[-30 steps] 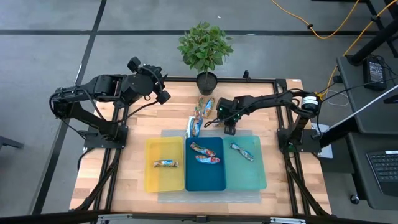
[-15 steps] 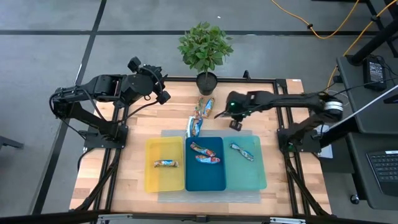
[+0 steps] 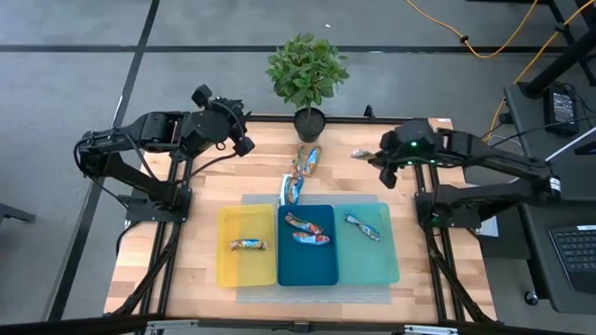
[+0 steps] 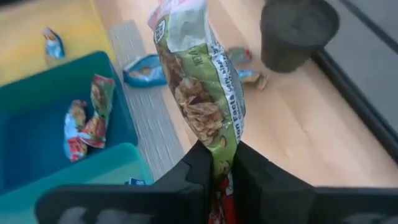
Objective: Pick and place Granola Bars by type
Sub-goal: Put the red granola bar into the blue bin
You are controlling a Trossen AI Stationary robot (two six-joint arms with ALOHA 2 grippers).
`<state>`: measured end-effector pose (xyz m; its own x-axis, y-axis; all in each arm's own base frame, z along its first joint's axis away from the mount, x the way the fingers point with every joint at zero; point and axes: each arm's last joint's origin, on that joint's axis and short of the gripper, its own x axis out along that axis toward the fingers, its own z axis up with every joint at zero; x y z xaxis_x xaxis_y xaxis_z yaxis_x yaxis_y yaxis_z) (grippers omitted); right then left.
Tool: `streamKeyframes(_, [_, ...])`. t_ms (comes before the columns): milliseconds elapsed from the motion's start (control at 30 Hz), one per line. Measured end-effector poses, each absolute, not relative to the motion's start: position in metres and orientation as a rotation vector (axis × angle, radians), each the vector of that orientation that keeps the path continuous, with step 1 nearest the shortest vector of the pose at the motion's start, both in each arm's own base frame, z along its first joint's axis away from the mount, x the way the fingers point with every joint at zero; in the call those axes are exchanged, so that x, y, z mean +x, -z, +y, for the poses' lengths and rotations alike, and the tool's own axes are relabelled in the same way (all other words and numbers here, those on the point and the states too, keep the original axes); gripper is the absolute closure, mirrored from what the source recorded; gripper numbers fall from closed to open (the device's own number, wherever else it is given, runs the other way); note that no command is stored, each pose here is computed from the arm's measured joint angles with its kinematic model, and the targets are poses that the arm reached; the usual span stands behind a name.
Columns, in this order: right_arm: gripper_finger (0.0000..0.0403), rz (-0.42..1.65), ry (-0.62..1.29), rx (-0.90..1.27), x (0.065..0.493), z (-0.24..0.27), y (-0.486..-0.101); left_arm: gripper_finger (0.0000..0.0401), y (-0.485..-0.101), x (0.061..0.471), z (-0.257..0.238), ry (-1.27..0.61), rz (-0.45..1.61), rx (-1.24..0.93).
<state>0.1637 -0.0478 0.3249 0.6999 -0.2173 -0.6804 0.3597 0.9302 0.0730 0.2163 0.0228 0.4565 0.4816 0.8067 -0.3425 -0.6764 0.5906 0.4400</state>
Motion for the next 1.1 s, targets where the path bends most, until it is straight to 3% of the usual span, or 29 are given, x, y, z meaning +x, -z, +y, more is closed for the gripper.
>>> streamKeyframes(200, [0.0358, 0.637, 0.164, 0.258, 0.165, -0.036, -0.334, 0.0242, -0.456, 0.216, 0.023, -0.912, 0.563, 0.274])
streamKeyframes(467, [0.0358, 0.439, -0.083, 0.139, 0.214, 0.009, -0.352, 0.0242, -0.456, 0.216, 0.023, -0.912, 0.564, 0.275])
streamKeyframes(767, [0.0357, 0.585, -0.175, 0.074, 0.269, 0.053, -0.365, 0.0242, -0.455, 0.217, 0.022, -0.847, 0.599, 0.308])
streamKeyframes(1100, [0.0359, 0.699, -0.261, 0.076, 0.306, 0.074, -0.351, 0.0242, -0.455, 0.217, 0.022, -0.844, 0.602, 0.315])
